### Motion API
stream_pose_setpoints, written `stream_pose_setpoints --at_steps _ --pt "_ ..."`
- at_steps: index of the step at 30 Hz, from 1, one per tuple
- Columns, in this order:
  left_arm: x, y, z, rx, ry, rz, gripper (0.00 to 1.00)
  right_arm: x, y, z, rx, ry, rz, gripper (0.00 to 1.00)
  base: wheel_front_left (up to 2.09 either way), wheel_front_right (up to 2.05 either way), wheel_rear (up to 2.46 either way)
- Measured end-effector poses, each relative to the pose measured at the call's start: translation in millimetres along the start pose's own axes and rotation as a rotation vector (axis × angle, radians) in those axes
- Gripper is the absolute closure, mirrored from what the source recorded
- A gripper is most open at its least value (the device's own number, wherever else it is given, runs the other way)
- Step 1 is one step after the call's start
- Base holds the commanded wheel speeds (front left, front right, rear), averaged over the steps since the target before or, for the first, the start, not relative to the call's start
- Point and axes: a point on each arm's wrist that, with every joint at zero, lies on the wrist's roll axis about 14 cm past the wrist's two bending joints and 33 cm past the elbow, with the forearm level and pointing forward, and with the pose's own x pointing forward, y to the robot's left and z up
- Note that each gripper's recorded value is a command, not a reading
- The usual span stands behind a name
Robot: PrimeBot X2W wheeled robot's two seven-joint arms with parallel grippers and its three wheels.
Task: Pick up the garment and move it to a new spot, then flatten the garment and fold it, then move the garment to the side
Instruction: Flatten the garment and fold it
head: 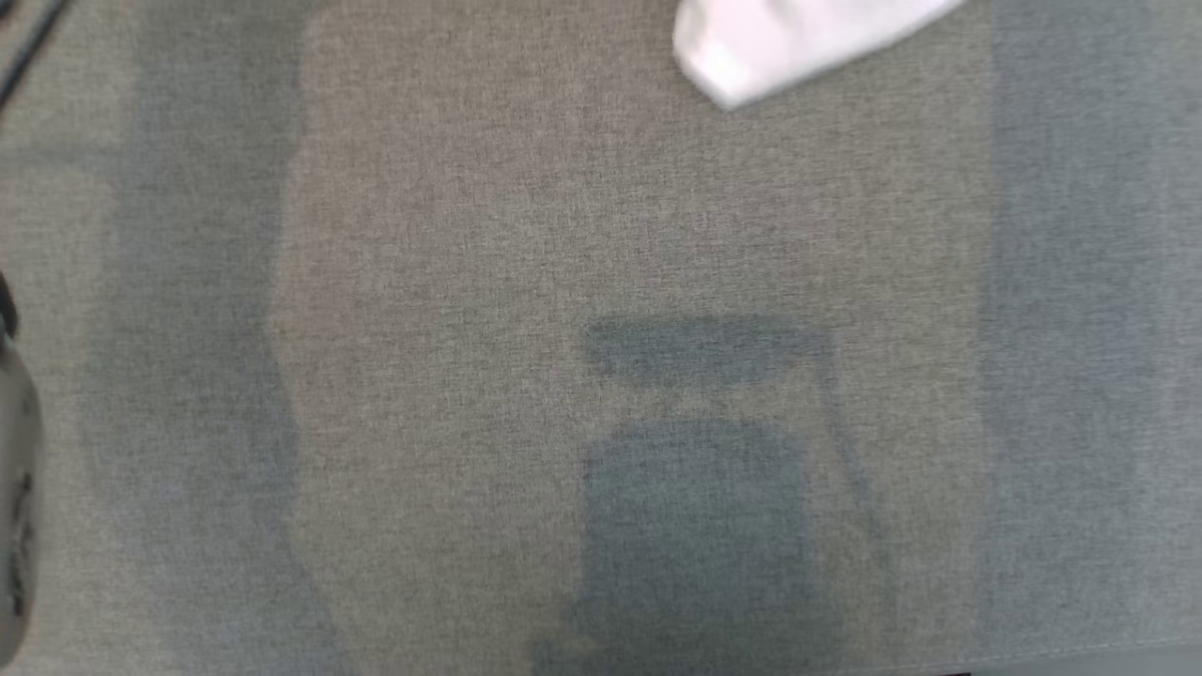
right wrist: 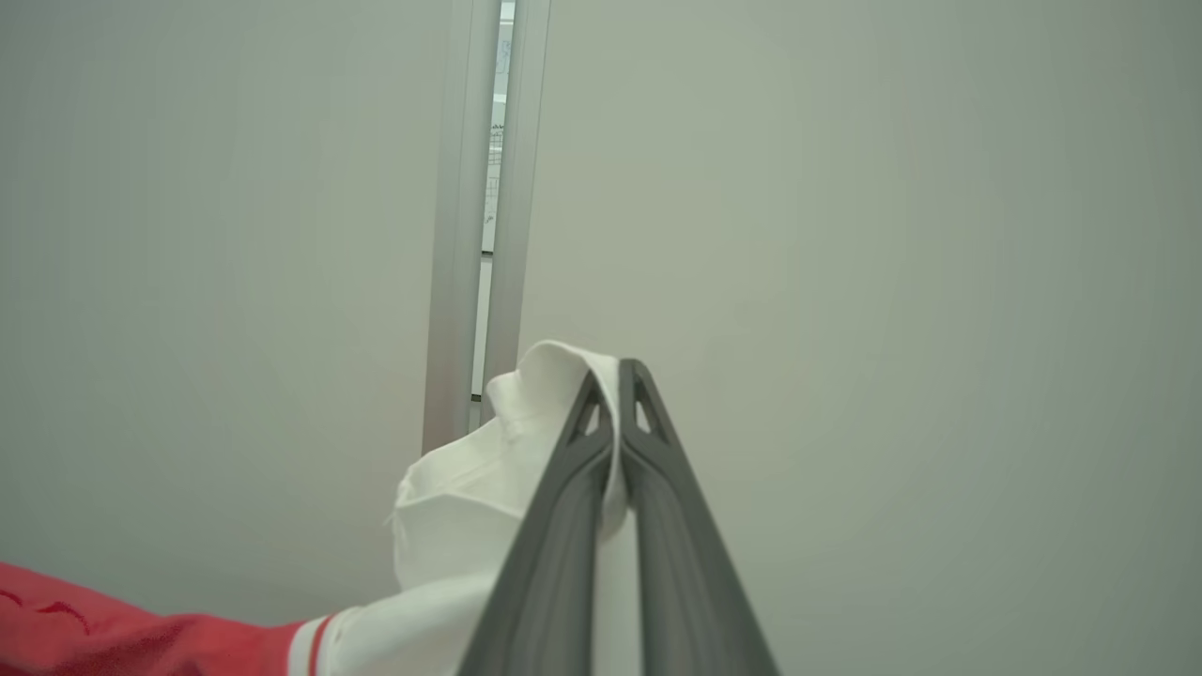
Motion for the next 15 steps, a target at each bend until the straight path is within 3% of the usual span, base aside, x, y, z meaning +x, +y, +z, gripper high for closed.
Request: stream_pose_setpoints --at_steps 4,8,12,15 --pt "10 32 -17 0.054 -0.041 0.031 1.0 14 31 -29 0.043 -0.032 0.064 1.0 0.0 0.0 0.0" --pt "3 63 -63 0.097 0.014 0.059 1.0 -3 52 -74 0.126 -0.015 0.111 1.0 0.0 0.0 0.0" --pt "-49 85 -159 0.11 0.215 0.09 1.0 -80 50 -172 0.151 0.204 0.123 1.0 0.0 0.0 0.0" --pt "-90 92 -192 0.082 0.296 0.118 1.0 -148 49 -207 0.198 0.329 0.121 1.0 0.0 0.0 0.0"
